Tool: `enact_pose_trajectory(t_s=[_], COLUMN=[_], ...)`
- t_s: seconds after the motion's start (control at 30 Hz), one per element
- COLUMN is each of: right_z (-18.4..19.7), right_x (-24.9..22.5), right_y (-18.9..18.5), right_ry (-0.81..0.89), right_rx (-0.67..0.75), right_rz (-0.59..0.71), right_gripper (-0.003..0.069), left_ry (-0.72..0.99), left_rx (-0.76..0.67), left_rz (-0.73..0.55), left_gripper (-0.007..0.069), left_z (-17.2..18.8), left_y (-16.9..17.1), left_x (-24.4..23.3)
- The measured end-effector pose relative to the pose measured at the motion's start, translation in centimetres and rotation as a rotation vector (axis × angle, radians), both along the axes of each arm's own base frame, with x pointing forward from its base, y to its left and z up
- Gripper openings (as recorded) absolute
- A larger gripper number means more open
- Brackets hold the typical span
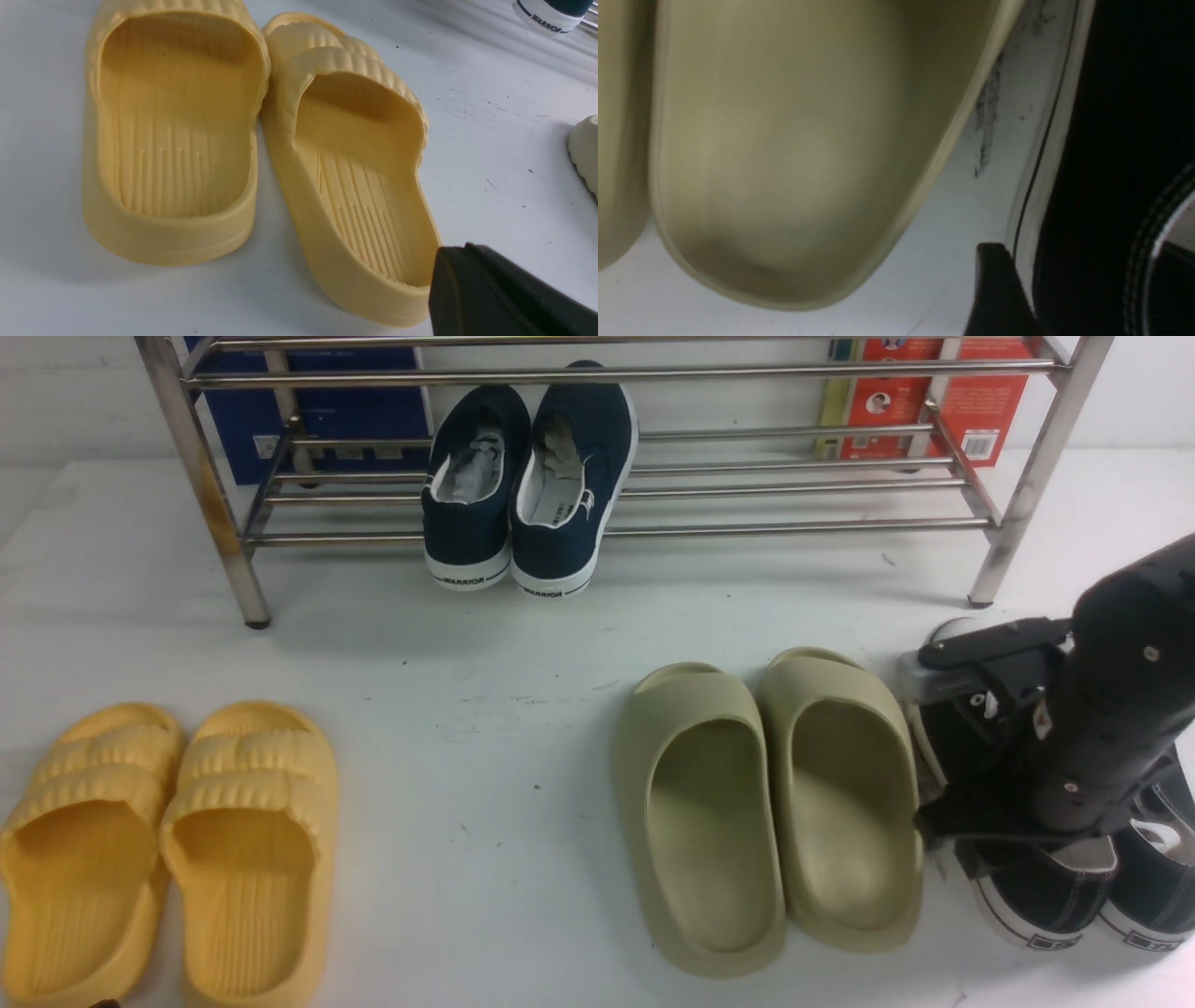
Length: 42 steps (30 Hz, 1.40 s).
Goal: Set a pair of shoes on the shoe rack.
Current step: Use the right arm to grab the shoe closest to it, then use the right arm to put a shoe into the shoe rack
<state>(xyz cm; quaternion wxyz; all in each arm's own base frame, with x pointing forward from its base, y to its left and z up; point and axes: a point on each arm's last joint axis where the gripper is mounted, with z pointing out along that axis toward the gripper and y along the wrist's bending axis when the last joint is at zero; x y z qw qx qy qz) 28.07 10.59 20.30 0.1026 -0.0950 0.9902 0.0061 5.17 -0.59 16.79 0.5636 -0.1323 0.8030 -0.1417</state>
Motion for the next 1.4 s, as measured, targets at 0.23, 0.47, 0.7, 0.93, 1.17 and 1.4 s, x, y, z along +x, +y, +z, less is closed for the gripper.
enact_pose_trajectory(t_s=[0.23, 0.47, 0.7, 0.93, 1.17, 1.4], right_z=[-0.6, 2.7, 7.7, 10.2, 10.5, 10.7], right_x=[0.1, -1.6, -3.2, -0.9, 5.5, 11.3], right_y=[0.2, 0.1, 0.1, 1.3, 4.1, 6.5], right_ry=[0.021, 0.003, -0.068, -0.114, -0.158, -0.252], right_rx=[0.007, 0.097, 0.184, 0.212, 0.235, 0.259], right_rz=[-0.005, -0.043, -0.033, 0.046, 0.116, 0.137], right_gripper=[0.0052, 0.0015, 0.002, 0.002, 0.002, 0.0022], left_ry=[0.0, 0.0, 0.0, 0.001, 0.001, 0.001], left_rx=[0.0, 0.0, 0.0, 0.0, 0.0, 0.0], left_rz=[0.0, 0.0, 0.0, 0.0, 0.0, 0.0], left_gripper=[0.0019, 0.0027, 0.0036, 0.0041, 0.0047, 0.0052], left_z=[0.0, 0.0, 0.0, 0.0, 0.0, 0.0], left_y=[0.0, 0.0, 0.0, 0.0, 0.0, 0.0], left_x=[0.0, 0.0, 0.0, 0.0, 0.0, 0.0])
